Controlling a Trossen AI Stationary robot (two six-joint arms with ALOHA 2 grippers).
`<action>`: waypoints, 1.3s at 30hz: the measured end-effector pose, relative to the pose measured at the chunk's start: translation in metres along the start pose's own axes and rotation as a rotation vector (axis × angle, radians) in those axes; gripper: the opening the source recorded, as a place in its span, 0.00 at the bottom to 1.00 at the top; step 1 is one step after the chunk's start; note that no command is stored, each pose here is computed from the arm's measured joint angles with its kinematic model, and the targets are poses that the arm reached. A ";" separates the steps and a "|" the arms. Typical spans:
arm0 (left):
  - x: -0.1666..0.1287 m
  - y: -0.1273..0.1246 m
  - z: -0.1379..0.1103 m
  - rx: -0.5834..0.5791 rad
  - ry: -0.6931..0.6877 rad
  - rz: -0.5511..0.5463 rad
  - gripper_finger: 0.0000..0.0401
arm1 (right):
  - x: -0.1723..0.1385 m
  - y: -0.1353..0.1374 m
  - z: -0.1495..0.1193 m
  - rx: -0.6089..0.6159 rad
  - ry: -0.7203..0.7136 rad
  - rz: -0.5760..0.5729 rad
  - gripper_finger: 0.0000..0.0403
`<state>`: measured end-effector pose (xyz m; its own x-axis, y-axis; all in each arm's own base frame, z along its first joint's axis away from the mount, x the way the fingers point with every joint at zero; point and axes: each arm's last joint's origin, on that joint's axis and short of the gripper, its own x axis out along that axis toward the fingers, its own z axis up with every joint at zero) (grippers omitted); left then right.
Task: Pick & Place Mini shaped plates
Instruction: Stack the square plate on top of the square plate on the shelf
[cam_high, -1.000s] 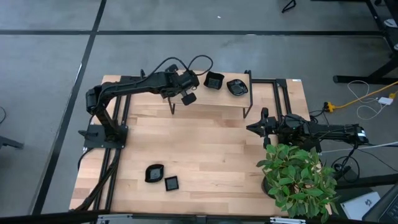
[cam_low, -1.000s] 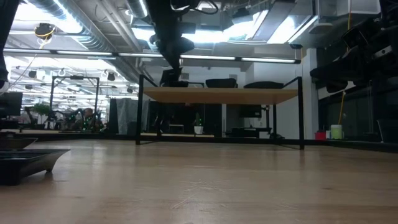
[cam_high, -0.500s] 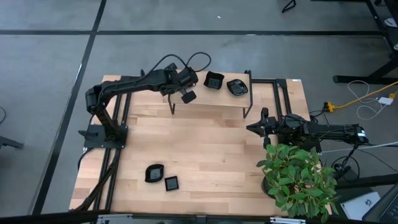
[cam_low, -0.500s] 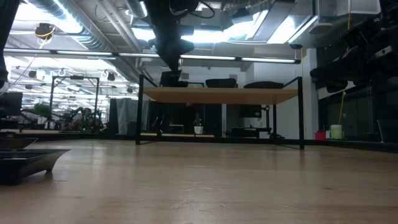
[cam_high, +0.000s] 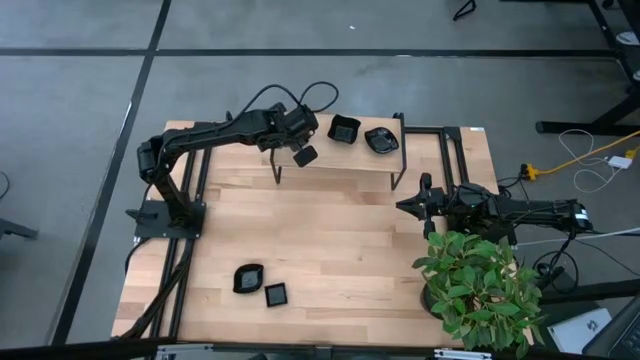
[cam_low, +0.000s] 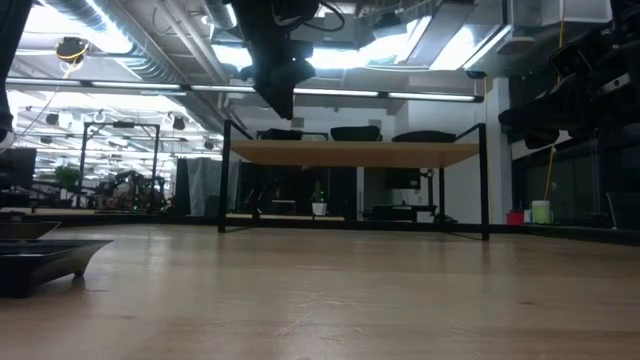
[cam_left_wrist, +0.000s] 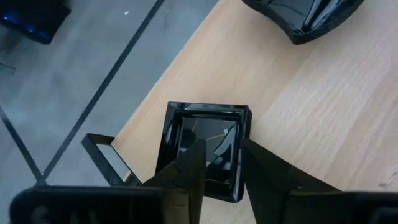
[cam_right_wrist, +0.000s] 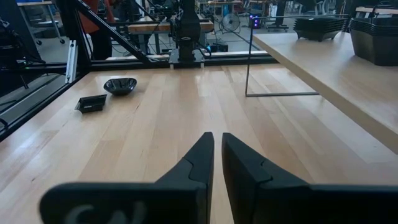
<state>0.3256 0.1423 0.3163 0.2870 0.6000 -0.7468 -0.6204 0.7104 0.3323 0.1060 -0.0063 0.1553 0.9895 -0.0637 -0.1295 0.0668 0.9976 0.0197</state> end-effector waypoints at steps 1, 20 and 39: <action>0.000 0.000 0.000 0.000 0.000 -0.001 0.24 | 0.000 0.000 0.000 0.000 0.001 0.000 0.08; -0.045 -0.083 -0.017 0.181 -0.037 -0.265 0.27 | 0.000 0.000 0.000 0.000 0.000 0.000 0.08; -0.135 -0.182 -0.080 0.338 -0.112 -0.492 0.25 | 0.000 0.000 0.000 0.000 0.000 0.000 0.08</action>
<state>0.3417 -0.0974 0.3109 0.5678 0.1937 -0.8000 -0.1345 0.9807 0.1420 0.1060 -0.0062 0.1553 0.9895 -0.0635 -0.1295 0.0667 0.9976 0.0200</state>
